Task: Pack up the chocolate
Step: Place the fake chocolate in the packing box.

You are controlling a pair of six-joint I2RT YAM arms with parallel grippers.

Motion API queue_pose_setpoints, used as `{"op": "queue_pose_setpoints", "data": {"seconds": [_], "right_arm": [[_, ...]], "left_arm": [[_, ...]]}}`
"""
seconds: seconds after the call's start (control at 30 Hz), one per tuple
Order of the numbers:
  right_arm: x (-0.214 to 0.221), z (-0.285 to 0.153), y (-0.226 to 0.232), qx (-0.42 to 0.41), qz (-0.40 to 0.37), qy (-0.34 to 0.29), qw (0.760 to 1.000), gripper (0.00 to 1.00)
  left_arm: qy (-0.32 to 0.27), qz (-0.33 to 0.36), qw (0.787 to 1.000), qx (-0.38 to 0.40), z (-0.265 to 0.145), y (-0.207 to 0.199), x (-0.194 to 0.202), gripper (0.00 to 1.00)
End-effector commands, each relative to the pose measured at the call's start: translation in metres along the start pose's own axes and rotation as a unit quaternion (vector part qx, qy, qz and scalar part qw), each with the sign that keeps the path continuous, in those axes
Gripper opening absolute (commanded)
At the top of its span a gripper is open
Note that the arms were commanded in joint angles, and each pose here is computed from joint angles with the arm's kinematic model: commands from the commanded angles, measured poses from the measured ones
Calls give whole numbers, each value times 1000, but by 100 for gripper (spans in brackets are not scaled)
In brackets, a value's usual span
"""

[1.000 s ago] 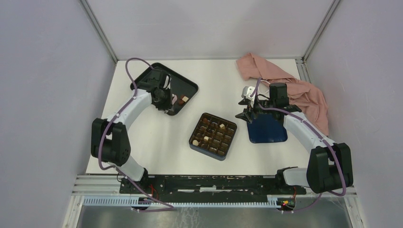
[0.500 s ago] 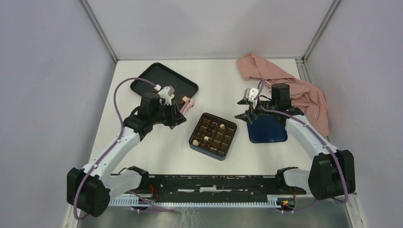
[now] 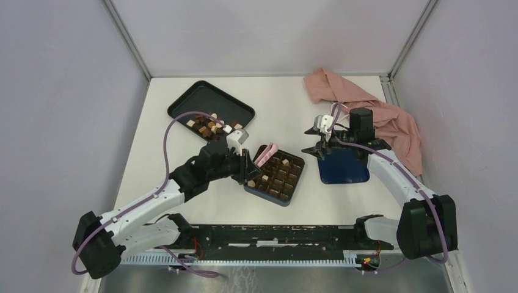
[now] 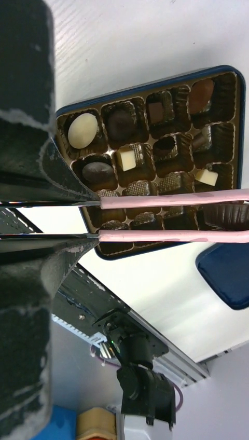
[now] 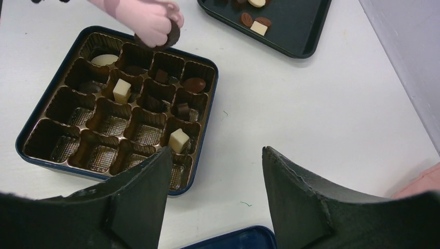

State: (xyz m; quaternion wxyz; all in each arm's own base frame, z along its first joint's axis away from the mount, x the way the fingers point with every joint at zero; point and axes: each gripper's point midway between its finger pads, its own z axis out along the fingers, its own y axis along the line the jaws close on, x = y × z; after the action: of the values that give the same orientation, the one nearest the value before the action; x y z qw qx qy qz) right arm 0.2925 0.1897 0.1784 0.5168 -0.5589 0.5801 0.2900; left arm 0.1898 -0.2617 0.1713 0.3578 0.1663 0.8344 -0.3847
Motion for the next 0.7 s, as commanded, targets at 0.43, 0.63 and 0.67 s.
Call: {"op": "queue_pose_setpoints", "data": {"seconds": [0.43,0.63,0.67], "right_arm": [[-5,0,-6,3,-17,-9,1000,70],[-4,0,-6,4,-15,-8,1000,70],[-4,0,-6,3,-16,-8,1000,70]], "left_arm": [[71,72,987,-123,46,-5,43,2],[92,92,981,-141,60,-6,47,4],[97,96,980,-143,62,-7,49,5]]}}
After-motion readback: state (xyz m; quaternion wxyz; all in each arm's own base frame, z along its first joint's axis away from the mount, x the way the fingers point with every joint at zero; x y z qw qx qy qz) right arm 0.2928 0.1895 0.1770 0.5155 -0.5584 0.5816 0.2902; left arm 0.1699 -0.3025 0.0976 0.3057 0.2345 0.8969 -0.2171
